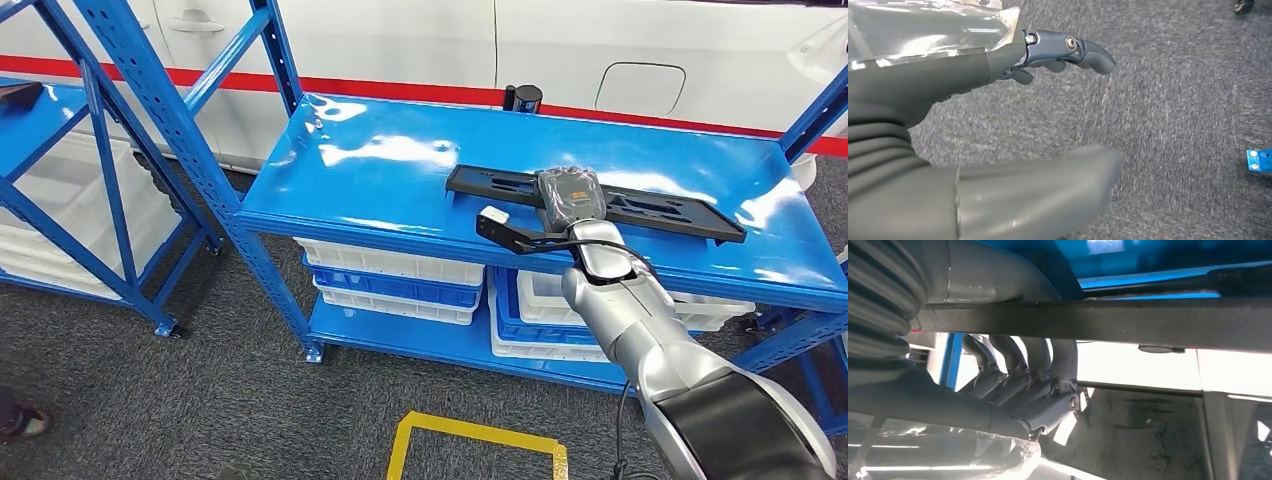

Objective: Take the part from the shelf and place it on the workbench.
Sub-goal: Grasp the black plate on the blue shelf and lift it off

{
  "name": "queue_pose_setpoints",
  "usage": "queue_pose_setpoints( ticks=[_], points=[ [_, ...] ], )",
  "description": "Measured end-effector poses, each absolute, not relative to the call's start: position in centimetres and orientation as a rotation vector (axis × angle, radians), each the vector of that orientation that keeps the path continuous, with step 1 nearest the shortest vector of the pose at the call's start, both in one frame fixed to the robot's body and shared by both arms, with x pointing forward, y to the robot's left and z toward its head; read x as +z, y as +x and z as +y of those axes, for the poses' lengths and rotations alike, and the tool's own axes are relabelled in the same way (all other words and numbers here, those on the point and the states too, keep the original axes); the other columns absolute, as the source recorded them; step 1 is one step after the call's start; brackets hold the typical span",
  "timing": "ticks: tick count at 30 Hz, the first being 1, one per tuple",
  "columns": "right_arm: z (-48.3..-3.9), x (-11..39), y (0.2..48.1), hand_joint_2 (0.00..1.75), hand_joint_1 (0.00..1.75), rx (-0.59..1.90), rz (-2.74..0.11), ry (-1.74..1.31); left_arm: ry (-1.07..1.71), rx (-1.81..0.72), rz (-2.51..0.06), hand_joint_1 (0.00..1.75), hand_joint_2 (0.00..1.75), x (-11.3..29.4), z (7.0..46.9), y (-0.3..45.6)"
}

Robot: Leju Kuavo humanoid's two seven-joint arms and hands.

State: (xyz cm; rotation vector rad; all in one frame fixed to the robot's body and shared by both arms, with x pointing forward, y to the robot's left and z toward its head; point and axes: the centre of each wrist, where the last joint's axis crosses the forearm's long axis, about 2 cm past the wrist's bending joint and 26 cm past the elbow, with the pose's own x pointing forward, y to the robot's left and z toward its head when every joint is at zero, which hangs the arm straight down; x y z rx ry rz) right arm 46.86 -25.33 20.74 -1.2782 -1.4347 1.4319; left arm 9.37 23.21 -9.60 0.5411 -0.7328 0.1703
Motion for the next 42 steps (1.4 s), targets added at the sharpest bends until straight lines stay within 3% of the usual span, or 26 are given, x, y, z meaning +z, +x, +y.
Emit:
queue_pose_setpoints(
  ticks=[22,24,29,30,33,34,42],
  points=[
    [-24.8,23.0,47.3,1.75,1.49,1.341,-1.675,-1.226,0.548,0.149,-0.757,0.00,1.75,-9.6,23.2,9.4],
    [-24.6,24.0,47.4,1.75,1.44,1.307,-1.745,-1.222,0.555,0.148,-0.767,0.00,1.75,-9.6,23.2,9.4],
    [-24.4,28.2,47.5,1.75,1.04,1.196,-1.938,-1.261,0.578,0.145,-0.774,0.00,1.75,-9.6,23.3,9.3],
    [-24.4,29.0,47.4,1.75,1.09,1.176,-1.970,-1.275,0.581,0.145,-0.773,0.00,1.31,-9.6,23.3,9.3],
    [-24.5,31.3,47.0,1.75,1.37,1.120,-2.048,-1.324,0.592,0.140,-0.777,0.00,1.31,-9.6,23.3,9.3],
    [-24.5,31.9,46.8,1.75,1.37,1.104,-2.069,-1.338,0.595,0.135,-0.781,0.00,1.75,-9.6,23.3,9.3],
    [-24.8,34.9,45.6,1.75,1.47,1.034,-2.193,-1.410,0.593,0.116,-0.794,0.00,1.75,-9.5,23.2,9.4]
  ],
)
